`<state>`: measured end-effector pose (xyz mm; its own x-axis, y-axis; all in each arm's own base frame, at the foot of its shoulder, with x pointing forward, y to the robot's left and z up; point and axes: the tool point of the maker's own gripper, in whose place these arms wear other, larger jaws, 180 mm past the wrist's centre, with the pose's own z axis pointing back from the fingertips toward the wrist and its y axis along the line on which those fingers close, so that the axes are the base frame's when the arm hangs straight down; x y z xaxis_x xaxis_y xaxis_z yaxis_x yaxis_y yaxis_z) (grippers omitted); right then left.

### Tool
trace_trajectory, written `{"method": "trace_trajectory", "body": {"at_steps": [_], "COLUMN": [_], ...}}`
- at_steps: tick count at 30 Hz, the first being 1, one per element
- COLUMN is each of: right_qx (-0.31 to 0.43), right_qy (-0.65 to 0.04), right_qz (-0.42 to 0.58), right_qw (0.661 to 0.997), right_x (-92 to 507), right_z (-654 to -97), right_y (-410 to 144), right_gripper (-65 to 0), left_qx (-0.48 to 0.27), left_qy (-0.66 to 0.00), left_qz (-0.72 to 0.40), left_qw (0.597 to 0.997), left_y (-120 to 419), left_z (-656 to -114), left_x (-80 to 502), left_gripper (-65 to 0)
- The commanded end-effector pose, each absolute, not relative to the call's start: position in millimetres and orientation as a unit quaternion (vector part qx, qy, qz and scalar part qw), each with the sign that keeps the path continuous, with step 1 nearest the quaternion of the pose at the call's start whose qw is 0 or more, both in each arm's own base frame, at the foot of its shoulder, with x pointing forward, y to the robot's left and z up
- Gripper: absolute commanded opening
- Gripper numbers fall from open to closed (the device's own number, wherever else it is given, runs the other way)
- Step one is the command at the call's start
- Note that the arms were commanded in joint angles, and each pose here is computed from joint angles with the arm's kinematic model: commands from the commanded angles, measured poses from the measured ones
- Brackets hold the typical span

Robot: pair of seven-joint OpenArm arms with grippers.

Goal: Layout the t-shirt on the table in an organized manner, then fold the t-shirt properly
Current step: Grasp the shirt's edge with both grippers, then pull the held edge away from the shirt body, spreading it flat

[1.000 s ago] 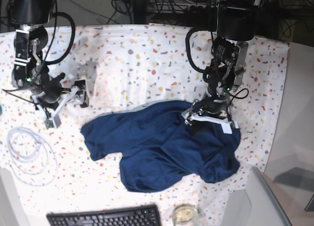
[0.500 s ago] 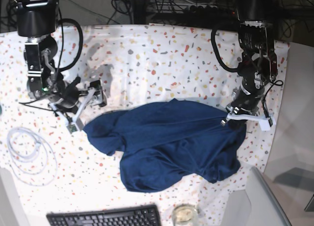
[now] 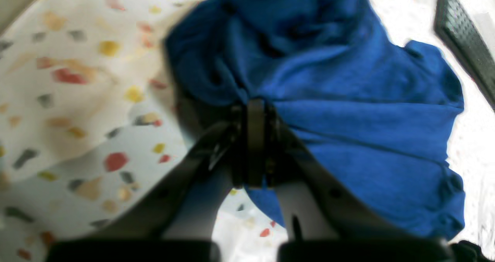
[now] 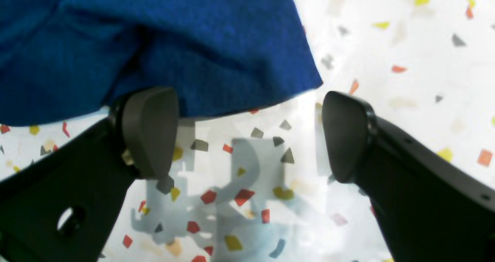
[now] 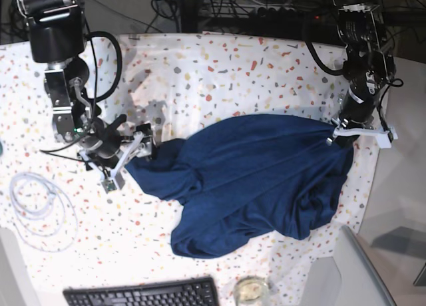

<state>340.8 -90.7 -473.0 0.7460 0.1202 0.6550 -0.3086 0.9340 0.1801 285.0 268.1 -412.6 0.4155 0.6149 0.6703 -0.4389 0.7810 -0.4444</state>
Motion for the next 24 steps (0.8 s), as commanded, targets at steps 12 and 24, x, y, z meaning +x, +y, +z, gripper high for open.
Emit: {"method": "trace_trajectory", "body": {"at_steps": [12,24], "right_qx": [0.192,0.176], "right_qy": [-0.398,-0.371], "right_qz": [0.219,0.190], "right_qw": [0.870,0.892], "right_x": [308.9,363.7], "right_z": [-410.6,-430.0], "right_y": [-8.4,10.5], "right_gripper": [-12.2,-12.2], "left_qx": [-0.077,-0.074], "left_qy": [-0.409,-0.409], "left_qz": [0.318,0.314], "left_qw": [0.852,0.854], "left_y": [276.0,273.4], "left_z": [-432.1,-429.3], "left_x": [241.8,232.1], "left_gripper": [-65.0,-65.0]}}
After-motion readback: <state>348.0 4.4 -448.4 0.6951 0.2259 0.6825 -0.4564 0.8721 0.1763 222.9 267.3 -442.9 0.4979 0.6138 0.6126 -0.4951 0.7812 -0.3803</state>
